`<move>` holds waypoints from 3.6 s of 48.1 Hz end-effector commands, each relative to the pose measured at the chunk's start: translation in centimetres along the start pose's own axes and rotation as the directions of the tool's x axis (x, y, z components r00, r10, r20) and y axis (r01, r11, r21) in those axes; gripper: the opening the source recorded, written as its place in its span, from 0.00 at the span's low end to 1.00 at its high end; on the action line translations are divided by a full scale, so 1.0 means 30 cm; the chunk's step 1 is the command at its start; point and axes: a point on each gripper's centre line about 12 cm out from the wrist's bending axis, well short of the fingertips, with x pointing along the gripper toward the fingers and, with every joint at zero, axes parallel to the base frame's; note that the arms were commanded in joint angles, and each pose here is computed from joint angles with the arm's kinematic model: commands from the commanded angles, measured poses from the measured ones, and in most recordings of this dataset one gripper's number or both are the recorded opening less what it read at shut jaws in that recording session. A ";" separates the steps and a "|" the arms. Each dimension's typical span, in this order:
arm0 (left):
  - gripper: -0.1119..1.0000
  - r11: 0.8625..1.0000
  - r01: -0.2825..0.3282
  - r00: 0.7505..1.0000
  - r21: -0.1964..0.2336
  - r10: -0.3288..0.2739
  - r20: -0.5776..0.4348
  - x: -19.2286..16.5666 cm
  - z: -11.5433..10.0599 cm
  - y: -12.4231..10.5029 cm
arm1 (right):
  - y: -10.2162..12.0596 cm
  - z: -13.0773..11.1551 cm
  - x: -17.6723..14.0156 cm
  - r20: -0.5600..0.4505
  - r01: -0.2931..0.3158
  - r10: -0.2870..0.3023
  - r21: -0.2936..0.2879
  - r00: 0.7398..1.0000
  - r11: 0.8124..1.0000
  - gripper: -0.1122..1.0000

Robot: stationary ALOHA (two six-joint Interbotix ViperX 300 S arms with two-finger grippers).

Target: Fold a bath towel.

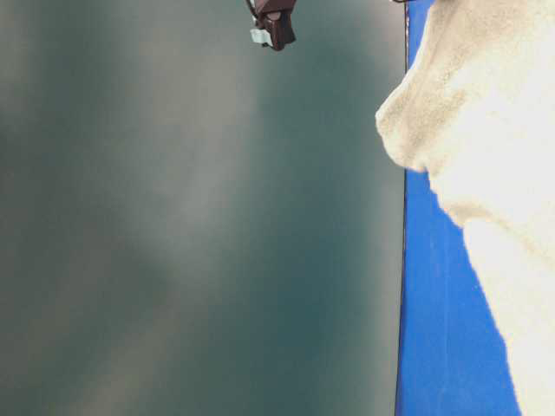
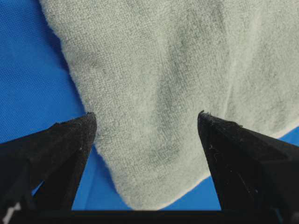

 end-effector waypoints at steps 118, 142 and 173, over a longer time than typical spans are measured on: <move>0.85 0.987 0.048 0.996 0.154 -0.059 0.066 -0.005 0.030 -0.035 | 0.972 0.015 -0.268 0.035 -0.324 0.330 -0.110 0.943 0.940 0.25; 0.85 0.951 0.062 0.993 0.304 -0.088 0.073 -0.007 0.024 -0.061 | 0.899 0.074 -0.550 0.152 -0.315 0.338 -0.155 0.929 0.936 0.68; 0.84 0.454 0.135 0.911 0.881 -0.406 0.070 -0.009 -0.052 -0.399 | 0.397 -0.011 -0.576 0.220 -0.222 0.219 -0.009 0.951 0.975 0.68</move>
